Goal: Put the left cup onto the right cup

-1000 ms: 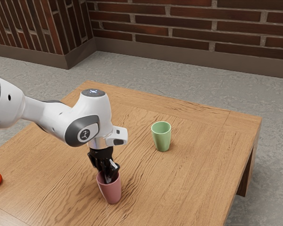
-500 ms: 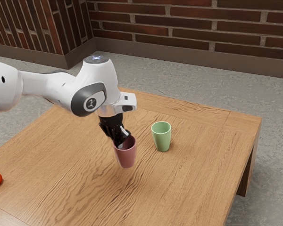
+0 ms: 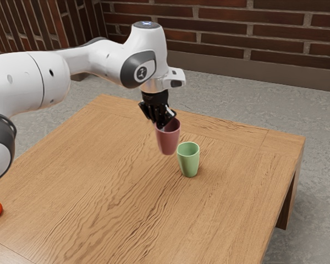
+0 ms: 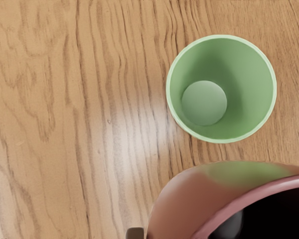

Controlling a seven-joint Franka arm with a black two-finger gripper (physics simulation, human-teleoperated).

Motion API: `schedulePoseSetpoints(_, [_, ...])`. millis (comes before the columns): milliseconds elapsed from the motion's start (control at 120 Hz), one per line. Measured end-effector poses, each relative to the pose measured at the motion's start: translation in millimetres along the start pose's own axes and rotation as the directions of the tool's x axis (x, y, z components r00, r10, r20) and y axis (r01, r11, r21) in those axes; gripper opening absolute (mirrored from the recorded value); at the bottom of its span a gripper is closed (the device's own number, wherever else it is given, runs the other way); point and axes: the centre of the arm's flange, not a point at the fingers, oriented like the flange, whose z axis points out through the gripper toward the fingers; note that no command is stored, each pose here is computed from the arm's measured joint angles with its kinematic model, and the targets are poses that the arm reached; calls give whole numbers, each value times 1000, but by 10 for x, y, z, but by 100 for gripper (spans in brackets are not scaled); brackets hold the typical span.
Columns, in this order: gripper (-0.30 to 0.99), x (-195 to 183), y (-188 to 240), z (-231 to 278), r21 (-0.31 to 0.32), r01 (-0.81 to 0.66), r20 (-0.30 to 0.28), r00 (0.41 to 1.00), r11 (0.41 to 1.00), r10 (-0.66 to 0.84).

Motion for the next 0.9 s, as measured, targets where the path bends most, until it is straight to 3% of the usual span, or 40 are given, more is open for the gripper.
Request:
schedulePoseSetpoints(417, [-9,632,163,72,-32,-67,11,998,997,68])
schedulePoseSetpoints(900, [-9,747,82,366,-38,-93,55,994,995,95])
